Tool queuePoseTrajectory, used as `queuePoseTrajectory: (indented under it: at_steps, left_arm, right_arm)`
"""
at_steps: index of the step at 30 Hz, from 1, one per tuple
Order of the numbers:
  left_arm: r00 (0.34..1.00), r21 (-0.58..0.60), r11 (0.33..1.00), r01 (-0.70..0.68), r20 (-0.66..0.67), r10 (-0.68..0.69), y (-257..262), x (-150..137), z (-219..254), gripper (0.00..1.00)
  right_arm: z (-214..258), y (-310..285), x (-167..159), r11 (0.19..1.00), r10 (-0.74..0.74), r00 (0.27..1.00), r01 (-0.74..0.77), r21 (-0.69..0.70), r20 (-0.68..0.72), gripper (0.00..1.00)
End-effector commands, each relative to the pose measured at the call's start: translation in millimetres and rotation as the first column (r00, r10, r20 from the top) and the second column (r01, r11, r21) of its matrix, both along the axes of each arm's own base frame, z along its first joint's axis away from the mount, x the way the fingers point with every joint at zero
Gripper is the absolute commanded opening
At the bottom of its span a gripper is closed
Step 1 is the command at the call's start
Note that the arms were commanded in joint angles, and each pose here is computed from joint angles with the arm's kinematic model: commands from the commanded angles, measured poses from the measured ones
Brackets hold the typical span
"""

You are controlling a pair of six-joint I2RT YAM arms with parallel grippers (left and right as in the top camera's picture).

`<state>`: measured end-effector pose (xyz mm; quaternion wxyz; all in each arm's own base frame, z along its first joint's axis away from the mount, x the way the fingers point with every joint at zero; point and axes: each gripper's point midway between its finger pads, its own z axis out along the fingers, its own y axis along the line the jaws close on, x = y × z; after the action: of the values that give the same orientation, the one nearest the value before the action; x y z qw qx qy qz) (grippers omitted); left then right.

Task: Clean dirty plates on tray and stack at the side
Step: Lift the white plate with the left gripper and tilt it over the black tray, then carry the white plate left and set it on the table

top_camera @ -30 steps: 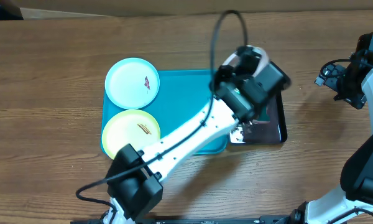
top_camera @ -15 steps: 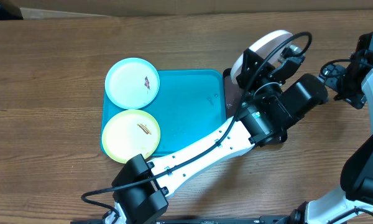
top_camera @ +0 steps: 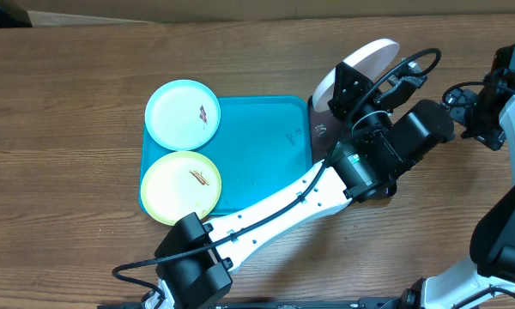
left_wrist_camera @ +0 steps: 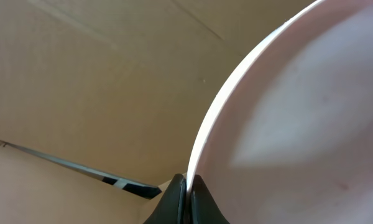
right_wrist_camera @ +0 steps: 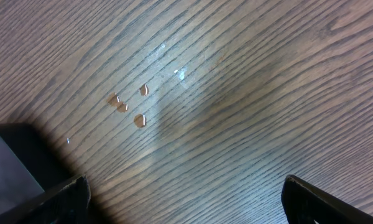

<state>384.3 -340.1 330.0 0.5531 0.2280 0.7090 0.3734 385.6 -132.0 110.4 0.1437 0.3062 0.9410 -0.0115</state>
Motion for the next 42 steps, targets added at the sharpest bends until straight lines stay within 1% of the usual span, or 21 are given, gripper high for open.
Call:
queuePoseTrajectory:
  at_steps: [1,5,6,8,10,12,13,15,19,21,23,25,27,28,30,32,34,36,38,40,42]
  left_arm:
    - [0.999,-0.029,0.999,0.041,-0.004,-0.041,-10.2,-0.4,2.8,0.04]
    - [1.0,-0.008,1.0,-0.003,0.011,0.003,-1.6,0.1,6.9,0.04]
    - [1.0,-0.019,1.0,-0.007,0.012,0.007,0.5,2.8,6.5,0.04]
    - [1.0,-0.076,0.997,0.002,0.017,0.0,0.2,6.6,4.4,0.04]
    - [0.999,-0.066,0.997,0.049,-0.018,-0.05,-7.5,6.4,-2.9,0.04]
    - [0.999,-0.062,0.997,0.049,-0.019,-0.05,-7.6,5.9,-3.0,0.04]
    - [0.999,-0.07,0.996,0.048,-0.017,-0.049,-7.6,6.1,-3.1,0.04]
    - [0.999,-0.123,0.991,0.044,-0.006,-0.046,-8.2,5.7,-4.4,0.04]
    - [0.998,-0.114,0.992,0.055,-0.019,-0.057,-10.4,3.5,-7.3,0.04]
    - [0.999,-0.161,0.986,0.048,-0.01,-0.051,-9.0,6.1,-8.0,0.04]
    - [0.998,-0.16,0.986,0.057,-0.016,-0.06,-10.3,6.5,-8.9,0.04]
    - [1.0,-0.138,0.99,0.023,-0.001,-0.024,-2.2,9.1,-4.7,0.04]
    - [0.999,-0.19,0.982,-0.022,0.033,0.029,6.9,11.4,-0.8,0.04]
    - [0.999,-0.219,0.976,-0.011,0.029,0.018,4.9,11.9,-3.6,0.04]
    - [1.0,-0.194,0.981,0.018,-0.004,-0.019,-0.3,11.1,-9.6,0.04]
    - [1.0,-0.191,0.982,-0.001,0.004,0.002,4.0,11.2,-8.4,0.04]
    - [1.0,-0.245,0.969,-0.009,0.004,0.01,6.4,13.6,-12.4,0.04]
    - [0.995,-0.311,0.949,0.05,-0.068,-0.075,-6.6,13.5,-31.2,0.04]
    - [0.972,-0.363,0.926,0.104,-0.161,-0.172,-20.1,11.4,-52.0,0.04]
    - [0.954,-0.436,0.896,0.086,-0.222,-0.2,-20.1,12.5,-68.0,0.04]
    - [0.938,-0.525,0.851,0.024,-0.283,-0.201,-13.3,16.0,-84.0,0.04]
  right_arm:
    - [5.3,-2.3,2.9,1.0,-0.007,1.0,0.007,-0.007,0.018,1.0]
    - [5.3,-2.3,2.9,1.0,-0.007,1.0,0.007,-0.007,0.018,1.0]
    - [5.3,-2.3,2.9,1.0,-0.007,1.0,0.007,-0.007,0.018,1.0]
    - [5.3,-2.3,2.9,1.0,-0.007,1.0,0.007,-0.007,0.018,1.0]
    - [5.3,-2.3,2.9,1.0,-0.007,1.0,0.007,-0.007,0.018,1.0]
    - [5.3,-2.3,2.8,1.0,-0.007,1.0,0.007,-0.007,0.018,1.0]
    - [5.3,-2.3,2.9,1.0,-0.007,1.0,0.007,-0.007,0.018,1.0]
    - [5.3,-2.3,2.9,1.0,-0.007,1.0,0.007,-0.007,0.018,1.0]
    - [5.3,-2.3,2.9,1.0,-0.007,1.0,0.007,-0.007,0.018,1.0]
    - [5.3,-2.3,2.9,1.0,-0.007,1.0,0.007,-0.007,0.018,1.0]
    - [5.3,-2.3,2.9,1.0,-0.007,1.0,0.007,-0.007,0.018,1.0]
    - [5.3,-2.3,2.9,1.0,-0.007,1.0,0.007,-0.007,0.018,1.0]
    - [5.3,-2.3,2.9,1.0,-0.007,1.0,0.007,-0.007,0.018,1.0]
    - [5.3,-2.3,2.9,1.0,-0.007,1.0,0.007,-0.007,0.018,1.0]
    - [5.3,-2.3,2.9,1.0,-0.007,1.0,0.007,-0.007,0.018,1.0]
    - [5.3,-2.3,2.9,1.0,-0.007,1.0,0.007,-0.007,0.018,1.0]
    - [5.3,-2.3,2.9,1.0,-0.007,1.0,0.007,-0.007,0.018,1.0]
    - [5.3,-2.3,2.9,1.0,-0.007,1.0,0.007,-0.007,0.018,1.0]
    - [5.3,-2.3,2.9,1.0,-0.007,1.0,0.007,-0.007,0.018,1.0]
    - [5.3,-2.3,2.9,1.0,-0.007,1.0,0.007,-0.007,0.018,1.0]
    - [5.3,-2.3,2.9,1.0,-0.007,1.0,0.007,-0.007,0.018,1.0]
